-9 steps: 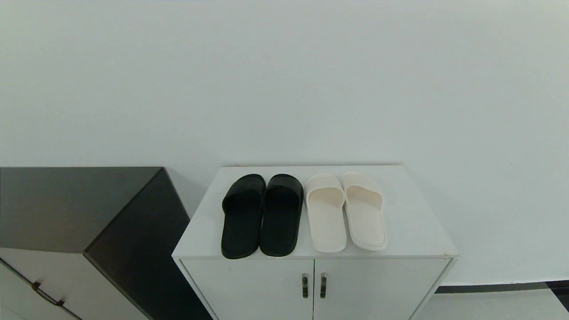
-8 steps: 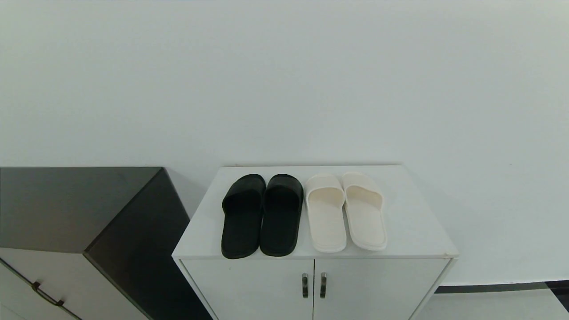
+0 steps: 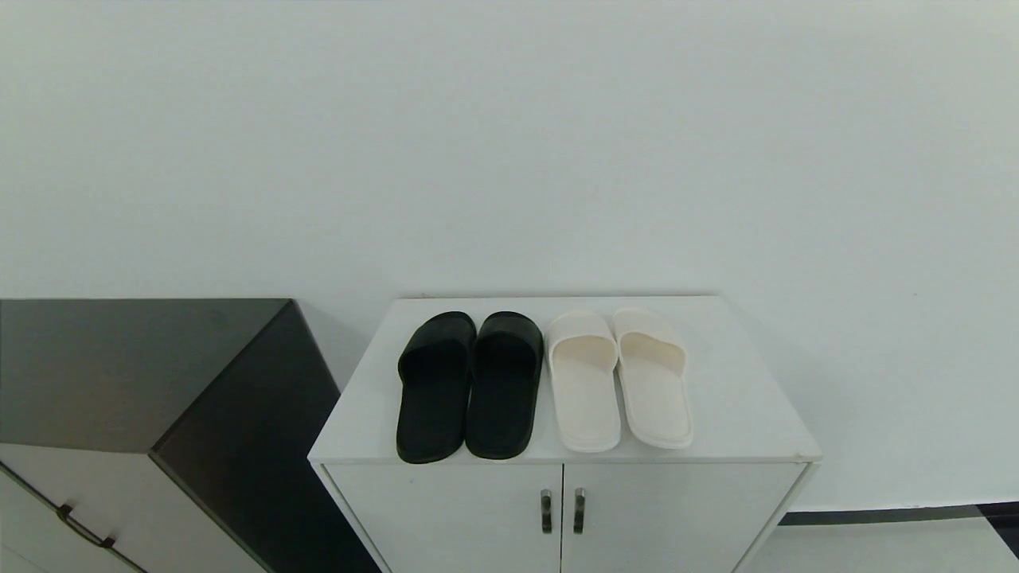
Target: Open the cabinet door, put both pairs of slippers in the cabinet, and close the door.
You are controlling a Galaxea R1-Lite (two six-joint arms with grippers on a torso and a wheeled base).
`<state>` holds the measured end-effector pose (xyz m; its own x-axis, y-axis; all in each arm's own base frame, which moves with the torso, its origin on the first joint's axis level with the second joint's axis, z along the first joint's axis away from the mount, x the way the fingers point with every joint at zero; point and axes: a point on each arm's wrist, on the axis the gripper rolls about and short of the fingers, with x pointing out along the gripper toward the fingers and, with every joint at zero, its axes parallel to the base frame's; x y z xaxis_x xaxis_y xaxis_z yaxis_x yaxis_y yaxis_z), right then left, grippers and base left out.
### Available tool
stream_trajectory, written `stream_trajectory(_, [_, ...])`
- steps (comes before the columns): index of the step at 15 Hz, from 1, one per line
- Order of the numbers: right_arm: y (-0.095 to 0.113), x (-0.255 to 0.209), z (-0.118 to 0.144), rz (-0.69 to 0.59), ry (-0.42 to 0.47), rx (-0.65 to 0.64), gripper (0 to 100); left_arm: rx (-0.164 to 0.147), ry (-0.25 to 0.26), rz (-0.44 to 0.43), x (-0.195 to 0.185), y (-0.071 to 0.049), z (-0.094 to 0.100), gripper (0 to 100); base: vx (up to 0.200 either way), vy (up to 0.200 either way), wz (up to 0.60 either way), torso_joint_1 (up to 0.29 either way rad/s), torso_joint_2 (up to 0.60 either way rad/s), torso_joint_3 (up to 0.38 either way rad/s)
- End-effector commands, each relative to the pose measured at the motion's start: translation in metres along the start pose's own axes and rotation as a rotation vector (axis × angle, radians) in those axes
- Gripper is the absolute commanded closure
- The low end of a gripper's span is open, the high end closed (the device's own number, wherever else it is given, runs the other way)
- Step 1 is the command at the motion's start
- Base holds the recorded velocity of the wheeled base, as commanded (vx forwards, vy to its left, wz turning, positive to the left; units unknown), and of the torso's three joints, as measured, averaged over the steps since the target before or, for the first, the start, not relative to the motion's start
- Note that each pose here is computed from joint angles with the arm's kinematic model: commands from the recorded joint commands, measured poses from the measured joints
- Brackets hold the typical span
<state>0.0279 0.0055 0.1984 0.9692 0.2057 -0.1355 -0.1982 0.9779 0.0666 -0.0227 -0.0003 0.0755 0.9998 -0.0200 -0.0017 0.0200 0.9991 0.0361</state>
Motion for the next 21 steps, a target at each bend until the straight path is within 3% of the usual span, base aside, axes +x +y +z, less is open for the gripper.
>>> stream_trajectory(1, [0.009, 0.042, 0.025, 0.109, 0.115, 0.027, 0, -0.001, 0.001, 0.0, 0.0, 0.0, 0.0, 100, 0.0, 0.0, 0.0, 0.0, 0.0, 0.0])
stream_trajectory(3, [0.028, 0.064, 0.023, 0.181, 0.173, 0.01, 0, -0.001, 0.001, -0.002, 0.0, 0.0, 0.0, 100, 0.0, 0.0, 0.0, 0.0, 0.0, 0.0])
stream_trajectory(5, [0.068, 0.089, 0.018, 0.249, 0.18, 0.029, 0, 0.001, 0.001, 0.002, 0.0, 0.0, 0.0, 100, 0.0, 0.0, 0.0, 0.0, 0.0, 0.0])
stream_trajectory(7, [0.102, 0.119, 0.014, 0.233, 0.218, 0.072, 0, 0.002, 0.001, 0.0, 0.0, 0.0, 0.0, 100, 0.0, 0.0, 0.0, 0.0, 0.0, 0.0])
stream_trajectory(12, [0.155, 0.169, 0.008, 0.14, 0.274, 0.096, 0, 0.007, 0.001, 0.002, 0.0, 0.0, 0.0, 100, 0.0, 0.0, 0.0, 0.0, 0.0, 0.0])
stream_trajectory(17, [0.184, 0.205, -0.01, 0.058, 0.291, 0.058, 0, 0.007, 0.001, -0.002, 0.0, 0.0, 0.0, 100, 0.0, 0.0, 0.0, 0.0, 0.0, 0.0])
stream_trajectory(21, [0.192, 0.246, -0.034, -0.021, 0.215, 0.04, 0, 0.007, 0.001, 0.0, 0.0, 0.0, 0.0, 100, 0.0, 0.0, 0.0, 0.0, 0.0, 0.0])
